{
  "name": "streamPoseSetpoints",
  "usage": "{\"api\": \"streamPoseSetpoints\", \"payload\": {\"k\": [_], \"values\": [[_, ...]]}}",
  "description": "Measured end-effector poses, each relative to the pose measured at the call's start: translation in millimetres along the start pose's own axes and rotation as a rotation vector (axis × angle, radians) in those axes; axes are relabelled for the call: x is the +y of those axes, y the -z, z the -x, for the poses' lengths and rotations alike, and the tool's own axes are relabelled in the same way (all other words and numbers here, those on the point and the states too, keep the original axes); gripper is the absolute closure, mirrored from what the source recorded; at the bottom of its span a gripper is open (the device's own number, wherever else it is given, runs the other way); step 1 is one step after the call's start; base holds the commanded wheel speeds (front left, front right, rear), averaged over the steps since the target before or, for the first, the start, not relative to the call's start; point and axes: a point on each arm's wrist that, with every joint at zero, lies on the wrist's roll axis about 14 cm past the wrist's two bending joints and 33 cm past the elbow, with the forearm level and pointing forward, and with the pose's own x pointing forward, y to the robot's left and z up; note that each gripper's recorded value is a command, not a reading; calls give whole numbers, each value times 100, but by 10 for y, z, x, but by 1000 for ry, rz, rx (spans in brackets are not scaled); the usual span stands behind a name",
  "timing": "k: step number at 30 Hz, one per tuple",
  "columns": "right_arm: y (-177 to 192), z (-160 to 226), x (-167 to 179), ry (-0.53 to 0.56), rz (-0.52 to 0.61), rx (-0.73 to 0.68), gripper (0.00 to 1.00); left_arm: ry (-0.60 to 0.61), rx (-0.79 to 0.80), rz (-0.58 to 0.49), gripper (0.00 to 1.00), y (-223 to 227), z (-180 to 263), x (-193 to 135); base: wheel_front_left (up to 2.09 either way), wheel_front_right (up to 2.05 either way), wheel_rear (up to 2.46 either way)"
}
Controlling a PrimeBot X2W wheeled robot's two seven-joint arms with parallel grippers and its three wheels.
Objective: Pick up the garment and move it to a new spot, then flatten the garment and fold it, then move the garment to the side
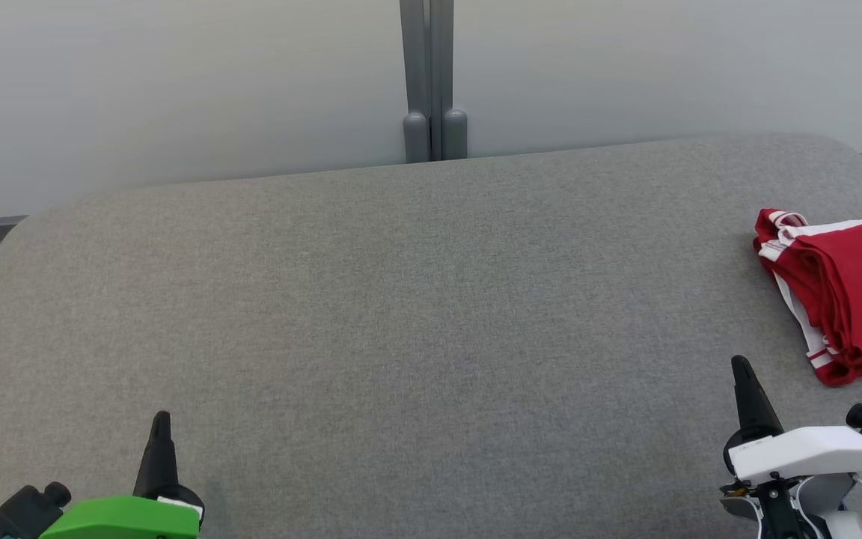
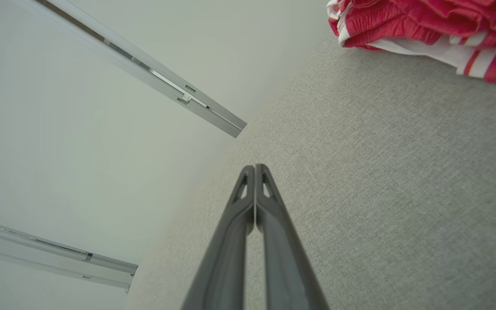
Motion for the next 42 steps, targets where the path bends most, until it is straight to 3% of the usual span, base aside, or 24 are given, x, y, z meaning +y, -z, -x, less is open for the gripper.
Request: {"api": "streamPoseSetpoints", "payload": {"k": [42], "values": [[-48,-136,105,-31,-458,20,100,72,14,409,100,-120,-210,-211,0,0,0]]}}
